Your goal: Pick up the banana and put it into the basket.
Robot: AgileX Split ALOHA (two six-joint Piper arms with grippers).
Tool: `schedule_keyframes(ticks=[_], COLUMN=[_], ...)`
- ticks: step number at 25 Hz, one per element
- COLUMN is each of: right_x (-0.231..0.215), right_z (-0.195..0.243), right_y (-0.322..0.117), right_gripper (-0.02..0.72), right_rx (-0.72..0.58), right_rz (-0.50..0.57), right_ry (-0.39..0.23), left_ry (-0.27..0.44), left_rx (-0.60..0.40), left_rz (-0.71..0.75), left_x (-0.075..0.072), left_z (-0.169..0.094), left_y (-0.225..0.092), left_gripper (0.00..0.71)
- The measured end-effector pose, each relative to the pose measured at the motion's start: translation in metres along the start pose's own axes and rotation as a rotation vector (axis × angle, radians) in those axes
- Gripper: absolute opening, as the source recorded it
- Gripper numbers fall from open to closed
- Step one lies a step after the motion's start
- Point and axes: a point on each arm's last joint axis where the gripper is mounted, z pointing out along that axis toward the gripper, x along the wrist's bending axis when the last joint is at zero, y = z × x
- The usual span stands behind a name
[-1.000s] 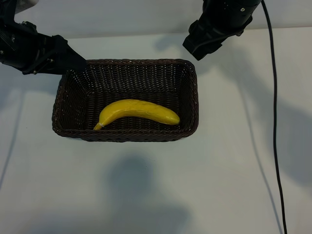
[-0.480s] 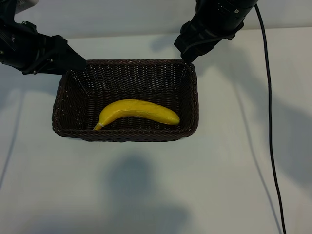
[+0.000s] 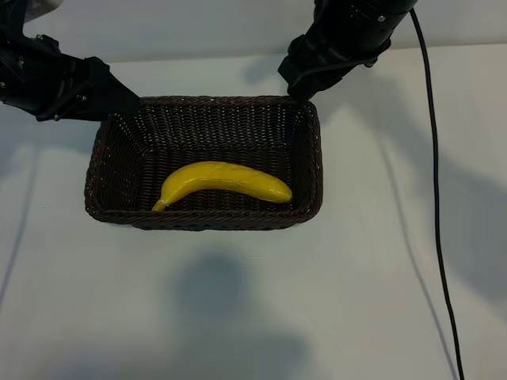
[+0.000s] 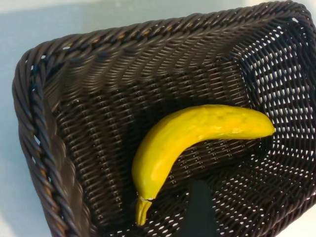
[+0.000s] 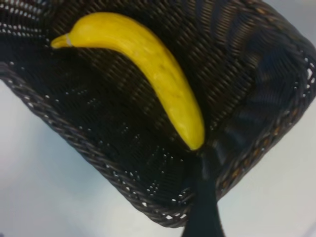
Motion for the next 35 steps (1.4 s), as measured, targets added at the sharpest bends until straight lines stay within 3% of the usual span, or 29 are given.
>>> schedule_keyframes(ticks=[18, 35], right_x=[-0.002, -0.005], right_z=[0.018, 0.018], right_y=[-0.008, -0.009], right_gripper=[0.563, 0.563], right_rx=[0.06, 0.066], right_rz=[0.019, 0.01], right_ry=[0.019, -0.004], left_ry=[0.0, 0.0], left_rx=[0.0, 0.0], left_rz=[0.0, 0.002], left_x=[0.0, 0.0], left_z=[0.0, 0.0], left_y=[0.0, 0.0], left_gripper=[0.6, 0.6])
